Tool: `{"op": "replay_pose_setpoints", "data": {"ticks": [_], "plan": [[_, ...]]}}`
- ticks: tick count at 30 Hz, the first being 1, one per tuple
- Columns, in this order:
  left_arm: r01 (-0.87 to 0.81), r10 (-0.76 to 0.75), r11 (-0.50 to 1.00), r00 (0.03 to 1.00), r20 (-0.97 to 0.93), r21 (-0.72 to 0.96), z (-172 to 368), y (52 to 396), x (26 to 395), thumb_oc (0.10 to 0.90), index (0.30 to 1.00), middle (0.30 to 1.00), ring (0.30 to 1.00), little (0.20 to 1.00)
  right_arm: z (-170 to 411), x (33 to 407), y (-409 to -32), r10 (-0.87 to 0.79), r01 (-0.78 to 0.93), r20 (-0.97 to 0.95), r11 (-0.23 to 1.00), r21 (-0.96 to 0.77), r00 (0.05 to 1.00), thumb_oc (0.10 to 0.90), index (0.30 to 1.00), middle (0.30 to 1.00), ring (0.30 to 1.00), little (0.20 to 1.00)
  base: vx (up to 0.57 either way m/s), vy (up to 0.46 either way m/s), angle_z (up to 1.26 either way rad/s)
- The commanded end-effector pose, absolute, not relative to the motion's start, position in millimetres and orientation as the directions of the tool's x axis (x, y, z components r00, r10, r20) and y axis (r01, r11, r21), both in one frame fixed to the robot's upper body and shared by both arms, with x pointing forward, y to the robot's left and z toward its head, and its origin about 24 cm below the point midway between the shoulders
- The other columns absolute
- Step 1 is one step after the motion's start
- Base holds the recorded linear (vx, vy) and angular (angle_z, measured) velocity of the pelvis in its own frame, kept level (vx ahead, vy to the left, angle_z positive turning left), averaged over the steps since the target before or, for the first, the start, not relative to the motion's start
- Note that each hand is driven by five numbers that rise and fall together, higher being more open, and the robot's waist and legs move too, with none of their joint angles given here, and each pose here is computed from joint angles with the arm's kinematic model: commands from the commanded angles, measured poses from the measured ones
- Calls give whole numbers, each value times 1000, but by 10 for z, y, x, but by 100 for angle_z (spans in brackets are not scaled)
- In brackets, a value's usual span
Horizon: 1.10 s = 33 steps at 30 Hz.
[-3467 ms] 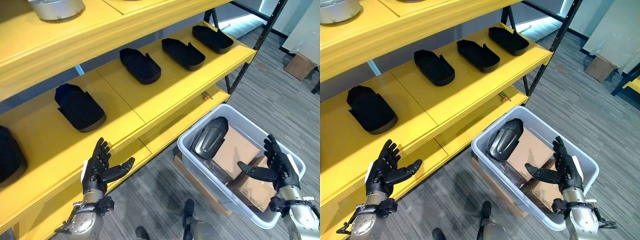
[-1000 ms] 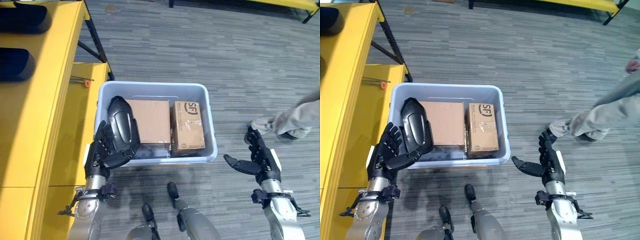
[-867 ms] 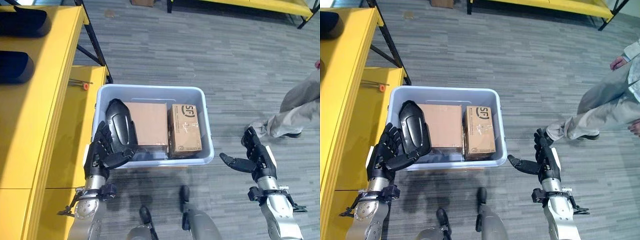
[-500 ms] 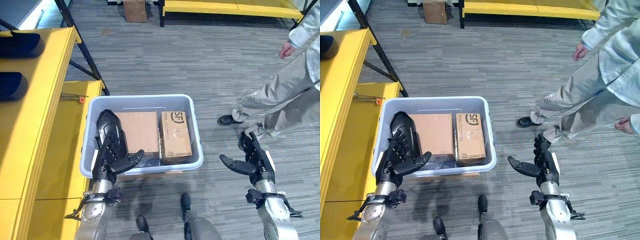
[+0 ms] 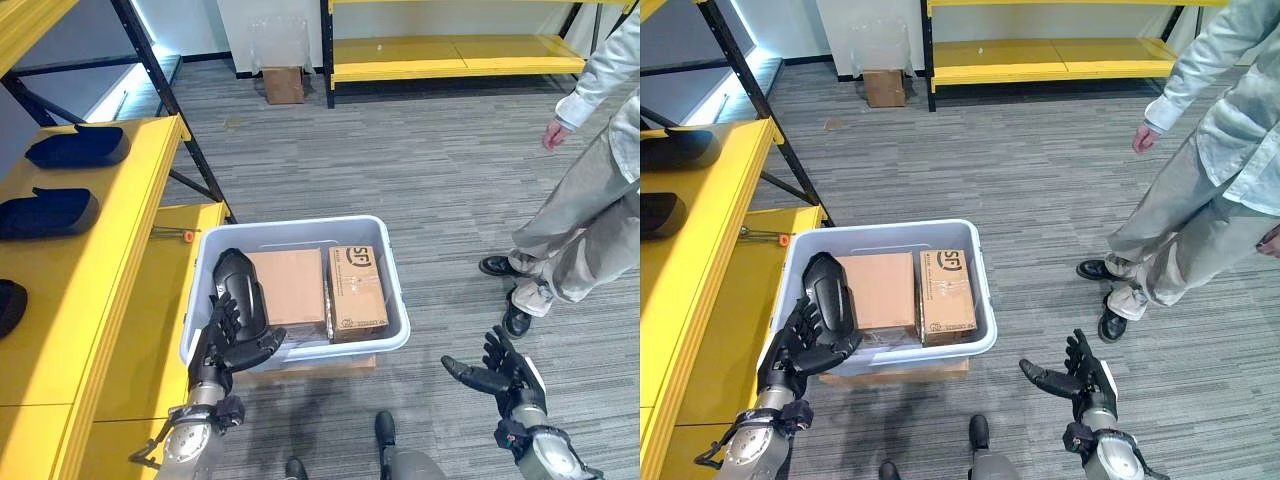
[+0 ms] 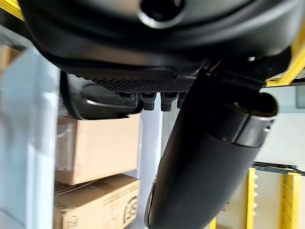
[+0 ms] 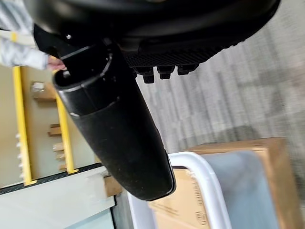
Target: Move parts from the plastic box to the shelf.
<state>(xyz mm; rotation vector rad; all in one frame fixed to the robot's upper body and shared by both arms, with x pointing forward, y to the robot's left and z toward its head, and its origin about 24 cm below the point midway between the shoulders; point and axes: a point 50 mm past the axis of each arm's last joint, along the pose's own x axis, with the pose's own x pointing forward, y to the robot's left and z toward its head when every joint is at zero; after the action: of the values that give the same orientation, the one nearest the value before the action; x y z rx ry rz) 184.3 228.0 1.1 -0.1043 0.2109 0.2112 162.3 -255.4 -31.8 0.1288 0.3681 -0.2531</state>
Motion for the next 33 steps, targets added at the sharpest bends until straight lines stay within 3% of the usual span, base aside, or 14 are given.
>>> {"op": "replay_pose_setpoints", "data": {"ticks": [1, 10, 15, 33], "plan": [[-206, 205, 978, 979, -14, -26, 385, 2442, 1999, 900, 1000, 1000, 1000, 1000, 108, 1900, -2633, -213, 226, -133, 971, 84, 968, 900, 1000, 1000, 1000, 1000, 19, 114, 23], [-203, 203, 979, 979, 10, -13, 453, 2472, 2053, 900, 1000, 1000, 1000, 1000, 207, 2039, -2559, -169, 176, -88, 982, 69, 982, 900, 1000, 1000, 1000, 1000, 41, 173, 33], [-221, 220, 975, 974, 45, 22, 534, 2527, 2104, 900, 1000, 1000, 1000, 1000, 265, 2208, -2391, -108, 112, -49, 991, 77, 993, 900, 1000, 1000, 1000, 1000, 49, 461, -6], [-191, 190, 981, 982, -21, -45, 354, 2341, 2036, 900, 1000, 1000, 1000, 1000, 118, 1961, -2557, -148, 154, -133, 987, 40, 980, 900, 1000, 1000, 1000, 1000, 62, 40, -11]]}}
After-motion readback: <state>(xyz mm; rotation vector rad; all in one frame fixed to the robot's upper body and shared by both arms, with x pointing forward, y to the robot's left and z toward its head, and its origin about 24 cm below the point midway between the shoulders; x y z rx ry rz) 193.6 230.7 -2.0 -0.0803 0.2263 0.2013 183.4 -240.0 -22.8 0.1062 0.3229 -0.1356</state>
